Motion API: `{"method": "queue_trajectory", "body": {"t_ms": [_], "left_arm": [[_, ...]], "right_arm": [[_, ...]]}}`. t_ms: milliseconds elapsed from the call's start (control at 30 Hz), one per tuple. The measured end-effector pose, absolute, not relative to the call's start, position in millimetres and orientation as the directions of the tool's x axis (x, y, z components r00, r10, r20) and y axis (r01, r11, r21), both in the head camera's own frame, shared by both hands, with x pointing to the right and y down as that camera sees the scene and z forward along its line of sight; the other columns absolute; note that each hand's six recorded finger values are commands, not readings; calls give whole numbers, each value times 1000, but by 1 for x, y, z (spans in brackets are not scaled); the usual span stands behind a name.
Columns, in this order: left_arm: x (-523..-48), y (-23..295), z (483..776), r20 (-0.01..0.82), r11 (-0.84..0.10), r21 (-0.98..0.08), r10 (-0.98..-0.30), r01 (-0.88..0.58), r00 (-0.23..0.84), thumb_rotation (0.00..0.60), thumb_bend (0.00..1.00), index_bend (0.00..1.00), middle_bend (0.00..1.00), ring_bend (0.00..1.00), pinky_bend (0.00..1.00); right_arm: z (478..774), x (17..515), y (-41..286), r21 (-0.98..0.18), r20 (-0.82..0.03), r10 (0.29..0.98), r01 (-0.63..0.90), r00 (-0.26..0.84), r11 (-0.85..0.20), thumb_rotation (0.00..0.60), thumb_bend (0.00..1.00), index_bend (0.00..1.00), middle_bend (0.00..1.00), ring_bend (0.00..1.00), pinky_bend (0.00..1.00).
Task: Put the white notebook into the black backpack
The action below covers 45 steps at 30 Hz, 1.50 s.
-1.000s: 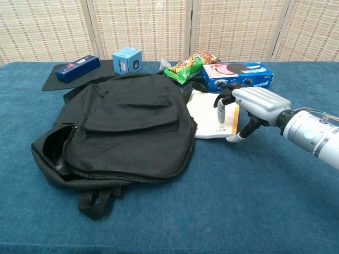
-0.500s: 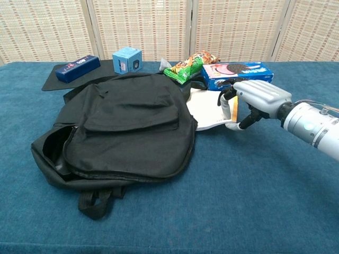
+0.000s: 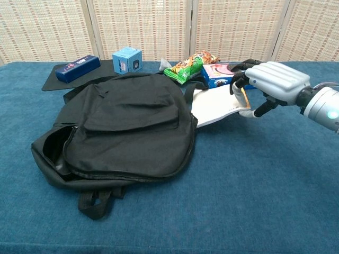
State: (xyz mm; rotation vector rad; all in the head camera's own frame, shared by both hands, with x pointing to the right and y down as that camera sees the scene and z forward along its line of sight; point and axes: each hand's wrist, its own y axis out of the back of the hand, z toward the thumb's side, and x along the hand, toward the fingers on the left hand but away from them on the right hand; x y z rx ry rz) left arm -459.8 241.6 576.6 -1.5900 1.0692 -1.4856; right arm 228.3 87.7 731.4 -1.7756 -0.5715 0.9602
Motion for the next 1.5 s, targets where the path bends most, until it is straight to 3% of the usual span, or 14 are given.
{"method": "queue_trajectory", "body": {"t_ms": [333,733,933,1100,1500], "left_arm": [[-444,217,575,393,-400,-912,-915,-85,92,600,162,216,106,132,138],[-400,177,578,390,-431,-899,-868,-80,307,600,162,226,106,135,138],[-361,156,586,405,-494,-865,-792,-89,457,600,161,232,106,137,138],[-322,148,597,431,-565,-823,-689,-58,583,600,161,234,106,137,138],[-269,155,646,515,-642,-762,-526,81,677,600,161,209,106,137,138]], "right_arm": [[690,247,75,-959,-274,739,-118,615,-257,600,483,657,378,131,76],[618,267,60,-990,-137,753,-118,644,-79,600,489,658,394,155,88],[580,278,51,-992,-81,768,-125,635,-2,600,490,658,395,157,90],[555,286,46,-991,-46,786,-130,617,43,600,490,658,395,157,90],[536,296,49,-989,-22,809,-130,588,68,600,489,658,395,157,90]]}}
